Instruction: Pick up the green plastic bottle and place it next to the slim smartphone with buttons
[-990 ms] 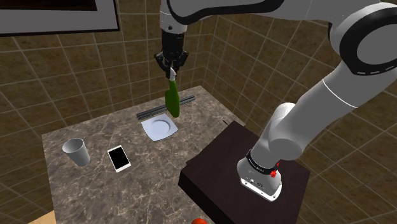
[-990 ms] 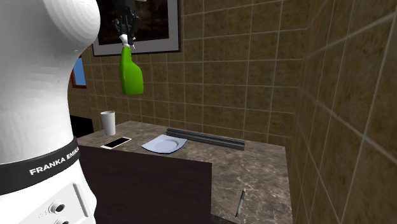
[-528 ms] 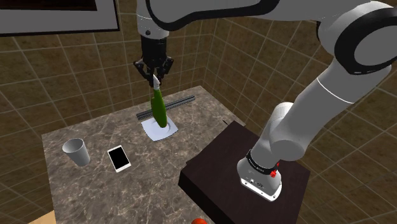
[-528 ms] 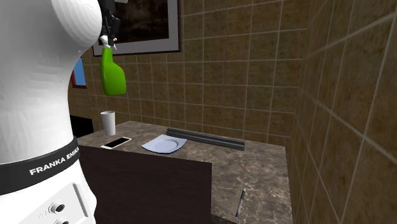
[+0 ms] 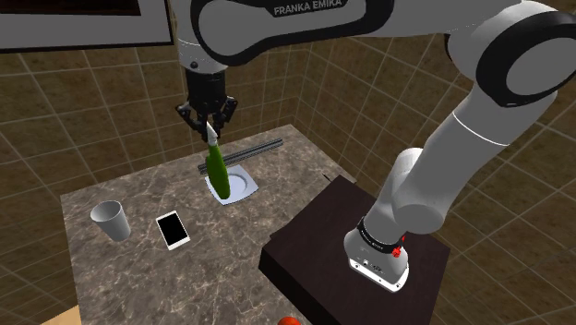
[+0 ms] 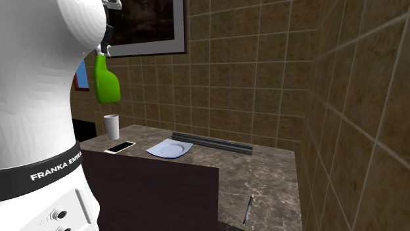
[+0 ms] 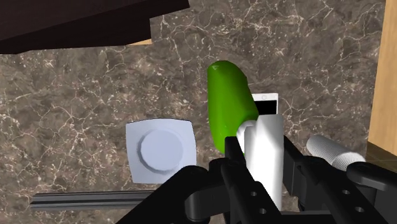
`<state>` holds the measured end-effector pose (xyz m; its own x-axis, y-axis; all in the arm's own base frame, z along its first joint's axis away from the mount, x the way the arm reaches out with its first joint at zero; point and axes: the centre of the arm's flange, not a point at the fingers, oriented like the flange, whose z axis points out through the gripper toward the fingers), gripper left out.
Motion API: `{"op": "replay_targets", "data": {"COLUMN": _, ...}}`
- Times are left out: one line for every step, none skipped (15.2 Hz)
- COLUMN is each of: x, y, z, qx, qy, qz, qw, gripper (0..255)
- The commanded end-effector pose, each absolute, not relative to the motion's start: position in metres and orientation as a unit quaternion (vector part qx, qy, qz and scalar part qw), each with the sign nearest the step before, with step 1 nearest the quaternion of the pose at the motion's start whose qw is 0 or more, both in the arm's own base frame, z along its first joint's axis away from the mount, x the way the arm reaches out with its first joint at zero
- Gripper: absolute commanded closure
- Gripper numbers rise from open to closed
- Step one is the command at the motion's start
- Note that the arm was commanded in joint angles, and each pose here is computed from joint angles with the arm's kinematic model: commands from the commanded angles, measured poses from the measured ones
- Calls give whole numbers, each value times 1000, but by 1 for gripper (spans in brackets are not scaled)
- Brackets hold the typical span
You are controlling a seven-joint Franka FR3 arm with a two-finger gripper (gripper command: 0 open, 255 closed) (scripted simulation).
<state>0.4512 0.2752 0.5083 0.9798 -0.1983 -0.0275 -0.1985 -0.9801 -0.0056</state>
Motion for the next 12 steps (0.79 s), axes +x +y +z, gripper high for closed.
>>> {"op": "replay_targets", "data": {"x": 452, "y": 275, "z": 498, "qx": -995, "qy": 100, "qz": 13, "qw": 4, "gripper": 255}}
{"op": "replay_targets", "data": {"x": 452, "y": 275, "z": 493, "qx": -995, "qy": 100, "qz": 13, "qw": 4, "gripper": 255}}
{"op": "replay_targets", "data": {"x": 452, "y": 275, "z": 487, "qx": -995, "qy": 100, "qz": 13, "qw": 4, "gripper": 255}}
{"op": "replay_targets", "data": {"x": 452, "y": 275, "z": 482, "qx": -995, "qy": 100, "qz": 13, "qw": 4, "gripper": 255}}
{"op": "replay_targets", "data": {"x": 452, "y": 275, "z": 477, "qx": -995, "qy": 100, "qz": 13, "qw": 4, "gripper": 255}}
{"op": "replay_targets", "data": {"x": 452, "y": 275, "z": 472, "qx": -995, "qy": 100, "qz": 13, "qw": 4, "gripper": 255}}
{"op": "replay_targets", "data": {"x": 452, "y": 275, "z": 466, "qx": -995, "qy": 100, "qz": 13, "qw": 4, "gripper": 255}}
{"op": "replay_targets", "data": {"x": 452, "y": 275, "z": 461, "qx": -995, "qy": 100, "qz": 13, "qw": 4, "gripper": 255}}
{"op": "replay_targets", "data": {"x": 452, "y": 275, "z": 456, "qx": -995, "qy": 100, "qz": 13, "qw": 4, "gripper": 255}}
{"op": "replay_targets", "data": {"x": 452, "y": 275, "z": 451, "qx": -995, "qy": 100, "qz": 13, "qw": 4, "gripper": 255}}
{"op": "replay_targets", "data": {"x": 452, "y": 275, "z": 445, "qx": -995, "qy": 100, "qz": 13, "qw": 4, "gripper": 255}}
{"op": "replay_targets", "data": {"x": 452, "y": 275, "z": 440, "qx": -995, "qy": 100, "qz": 13, "qw": 4, "gripper": 255}}
